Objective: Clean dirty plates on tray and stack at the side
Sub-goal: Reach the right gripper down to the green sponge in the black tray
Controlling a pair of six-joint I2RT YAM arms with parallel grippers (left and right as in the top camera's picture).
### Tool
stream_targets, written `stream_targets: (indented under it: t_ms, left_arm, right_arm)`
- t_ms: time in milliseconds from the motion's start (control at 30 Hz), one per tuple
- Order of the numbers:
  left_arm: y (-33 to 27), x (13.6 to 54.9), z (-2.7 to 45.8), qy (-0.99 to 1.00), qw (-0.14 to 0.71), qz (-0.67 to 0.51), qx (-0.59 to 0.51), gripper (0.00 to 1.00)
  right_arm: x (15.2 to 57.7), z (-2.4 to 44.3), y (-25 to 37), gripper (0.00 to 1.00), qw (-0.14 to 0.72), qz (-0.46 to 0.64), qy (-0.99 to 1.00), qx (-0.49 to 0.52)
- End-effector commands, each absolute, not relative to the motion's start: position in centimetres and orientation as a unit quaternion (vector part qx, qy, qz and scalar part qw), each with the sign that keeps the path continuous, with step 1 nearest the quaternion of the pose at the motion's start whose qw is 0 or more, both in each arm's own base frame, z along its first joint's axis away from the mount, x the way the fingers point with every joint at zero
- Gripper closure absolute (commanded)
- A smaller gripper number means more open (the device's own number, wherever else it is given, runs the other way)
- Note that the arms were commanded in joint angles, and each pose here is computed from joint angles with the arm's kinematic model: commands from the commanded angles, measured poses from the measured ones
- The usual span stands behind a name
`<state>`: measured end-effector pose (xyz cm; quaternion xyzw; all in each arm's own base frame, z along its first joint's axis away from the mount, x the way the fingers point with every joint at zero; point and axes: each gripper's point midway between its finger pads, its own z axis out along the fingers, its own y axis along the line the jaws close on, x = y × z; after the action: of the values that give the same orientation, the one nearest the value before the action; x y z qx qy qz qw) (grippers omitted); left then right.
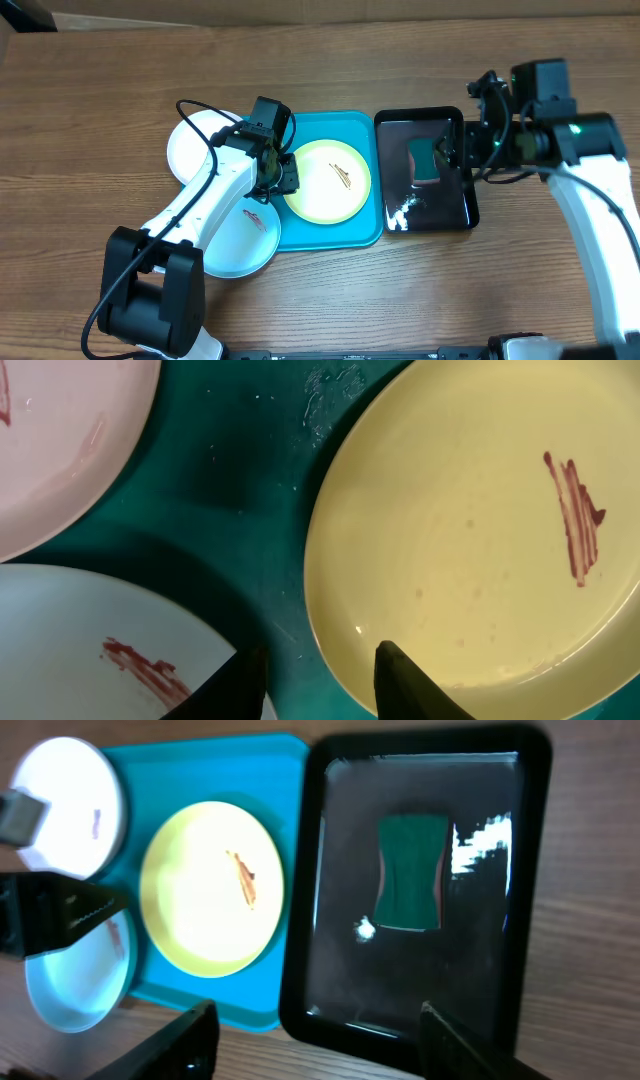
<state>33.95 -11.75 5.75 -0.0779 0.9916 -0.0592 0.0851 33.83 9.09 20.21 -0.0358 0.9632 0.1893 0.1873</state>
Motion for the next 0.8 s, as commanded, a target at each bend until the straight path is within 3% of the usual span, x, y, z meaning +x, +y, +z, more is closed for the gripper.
stream_targets:
  t_ms: [0,767]
  left_arm:
    - [-11.6,34.2,5.4,0.991,0.087,-0.055,-0.090,0.64]
    - [-11.6,34.1,3.4,0.993,0.065,-0.048,-0.090,0.66]
  right_arm:
    - [35.2,18.9,8.4,0.33,0.175,0.168,0.970,-0.015]
    - [39.4,6.4,8.6,0.35,0.120,-0.025,0.991,-0.046]
